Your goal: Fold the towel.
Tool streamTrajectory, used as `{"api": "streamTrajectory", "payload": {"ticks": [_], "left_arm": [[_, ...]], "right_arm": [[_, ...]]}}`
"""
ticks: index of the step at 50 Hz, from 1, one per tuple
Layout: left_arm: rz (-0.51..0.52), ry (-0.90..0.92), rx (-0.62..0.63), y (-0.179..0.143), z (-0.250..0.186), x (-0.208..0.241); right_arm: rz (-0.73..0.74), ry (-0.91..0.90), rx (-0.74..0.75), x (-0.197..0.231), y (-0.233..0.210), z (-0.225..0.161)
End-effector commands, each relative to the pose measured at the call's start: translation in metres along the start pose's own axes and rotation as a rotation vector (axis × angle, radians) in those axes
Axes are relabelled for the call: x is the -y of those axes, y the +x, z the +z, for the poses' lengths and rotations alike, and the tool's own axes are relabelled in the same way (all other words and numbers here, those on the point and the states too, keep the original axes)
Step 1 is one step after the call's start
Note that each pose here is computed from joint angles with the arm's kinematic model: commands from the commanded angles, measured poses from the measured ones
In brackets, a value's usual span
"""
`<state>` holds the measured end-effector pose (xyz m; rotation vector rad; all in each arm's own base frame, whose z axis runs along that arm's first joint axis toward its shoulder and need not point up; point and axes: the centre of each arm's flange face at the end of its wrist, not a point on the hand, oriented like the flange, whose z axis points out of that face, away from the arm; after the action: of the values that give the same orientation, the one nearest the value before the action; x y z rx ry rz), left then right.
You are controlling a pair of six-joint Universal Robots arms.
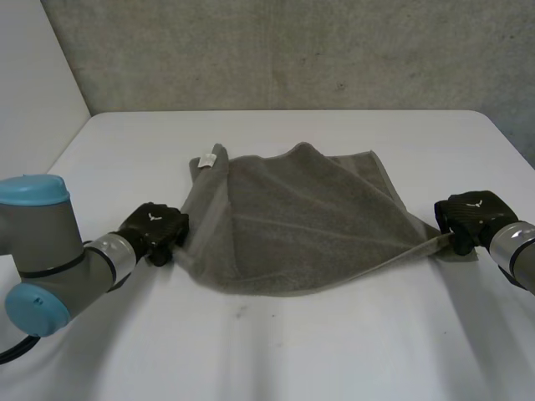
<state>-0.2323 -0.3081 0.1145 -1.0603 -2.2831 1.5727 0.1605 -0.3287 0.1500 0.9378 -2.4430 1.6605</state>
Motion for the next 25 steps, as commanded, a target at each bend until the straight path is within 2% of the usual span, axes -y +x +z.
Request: {"api": "streamTrajectory", "payload": {"ticks": [1, 9, 14, 16, 19, 25], "left_arm": [[-0.005, 0.001, 0.001, 0.001, -0.005, 0.002], [0.008, 0.035, 0.025, 0.0, -0.022, 0.015], [0.011, 0.059, 0.1, -0.014, -0.047, 0.028], [0.01, 0.054, 0.163, -0.022, -0.065, 0.03], [0.021, 0.078, 0.217, -0.025, -0.087, 0.039], [0.04, 0.137, 0.298, -0.029, -0.125, 0.054]], "right_arm": [[0.001, -0.003, 0.002, -0.001, 0.0, 0.001], [-0.004, 0.01, -0.01, 0.005, 0.003, -0.002], [-0.017, 0.058, -0.049, 0.024, 0.013, -0.014], [-0.034, 0.112, -0.077, 0.047, 0.021, -0.034], [-0.039, 0.123, -0.079, 0.055, 0.022, -0.044], [-0.117, 0.119, -0.07, 0.081, 0.021, -0.088]]}}
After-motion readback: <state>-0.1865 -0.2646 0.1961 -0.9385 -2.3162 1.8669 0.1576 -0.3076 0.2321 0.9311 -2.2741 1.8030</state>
